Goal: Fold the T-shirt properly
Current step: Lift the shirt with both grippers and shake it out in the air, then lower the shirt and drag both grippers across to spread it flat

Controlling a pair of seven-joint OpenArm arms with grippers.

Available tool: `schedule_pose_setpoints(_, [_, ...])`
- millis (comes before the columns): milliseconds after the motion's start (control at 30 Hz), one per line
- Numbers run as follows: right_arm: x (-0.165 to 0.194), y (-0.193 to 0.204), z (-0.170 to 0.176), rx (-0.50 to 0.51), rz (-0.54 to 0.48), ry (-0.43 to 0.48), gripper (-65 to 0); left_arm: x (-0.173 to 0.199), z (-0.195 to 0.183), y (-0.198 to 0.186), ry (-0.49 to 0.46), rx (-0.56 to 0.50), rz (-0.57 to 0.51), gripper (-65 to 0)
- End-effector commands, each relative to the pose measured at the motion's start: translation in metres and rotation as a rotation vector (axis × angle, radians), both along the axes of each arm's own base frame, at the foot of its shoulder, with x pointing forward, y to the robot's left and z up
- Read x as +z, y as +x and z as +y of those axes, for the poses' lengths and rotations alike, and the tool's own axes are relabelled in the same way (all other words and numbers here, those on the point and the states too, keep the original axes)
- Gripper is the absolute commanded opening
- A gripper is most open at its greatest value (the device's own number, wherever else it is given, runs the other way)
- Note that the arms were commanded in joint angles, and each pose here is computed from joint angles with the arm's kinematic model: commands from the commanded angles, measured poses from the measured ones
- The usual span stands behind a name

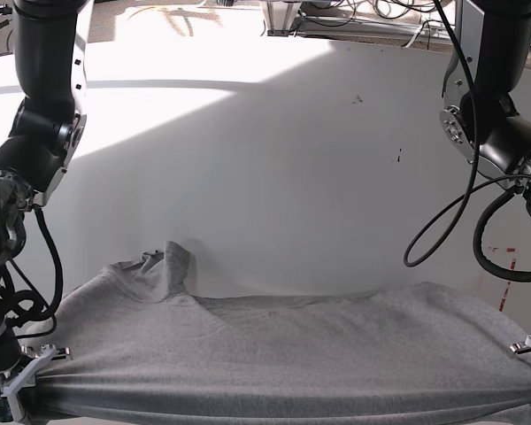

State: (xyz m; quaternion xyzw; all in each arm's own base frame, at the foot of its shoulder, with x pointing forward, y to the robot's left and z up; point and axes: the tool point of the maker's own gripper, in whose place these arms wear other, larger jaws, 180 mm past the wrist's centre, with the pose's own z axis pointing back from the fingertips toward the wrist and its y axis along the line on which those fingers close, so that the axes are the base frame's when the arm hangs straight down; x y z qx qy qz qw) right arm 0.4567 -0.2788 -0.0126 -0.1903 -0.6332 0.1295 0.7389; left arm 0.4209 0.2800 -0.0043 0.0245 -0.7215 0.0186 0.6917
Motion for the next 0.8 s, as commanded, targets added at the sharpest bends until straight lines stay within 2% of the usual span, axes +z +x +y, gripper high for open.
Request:
schedule_pose_setpoints(0, [-0.014,-0.022,-0.003,-0.028,-0.018,-0.027,-64.8,-0.005,0.006,-0.011,-0.016,-0.004,-0.028,-65.0])
schedule_pose_setpoints(200, [-0.080,-0.051,0.006,-0.023,0.093,-0.021,-64.8,-0.072,0.017,-0.033,-0.090,-0.009,0.099,-65.0])
schedule_pose_setpoints(400, [-0.150,-0.080,-0.001,-0.068,0.234,0.071,-64.8,-0.136,0.027,-0.071,-0.151,0.000,0.235,-65.0])
schedule_pose_setpoints(767, [-0.243,-0.139,-0.002,-0.093,0.477,0.114,-64.8,-0.216,0.036,-0.135,-0.202,-0.003,0.477,-65.0])
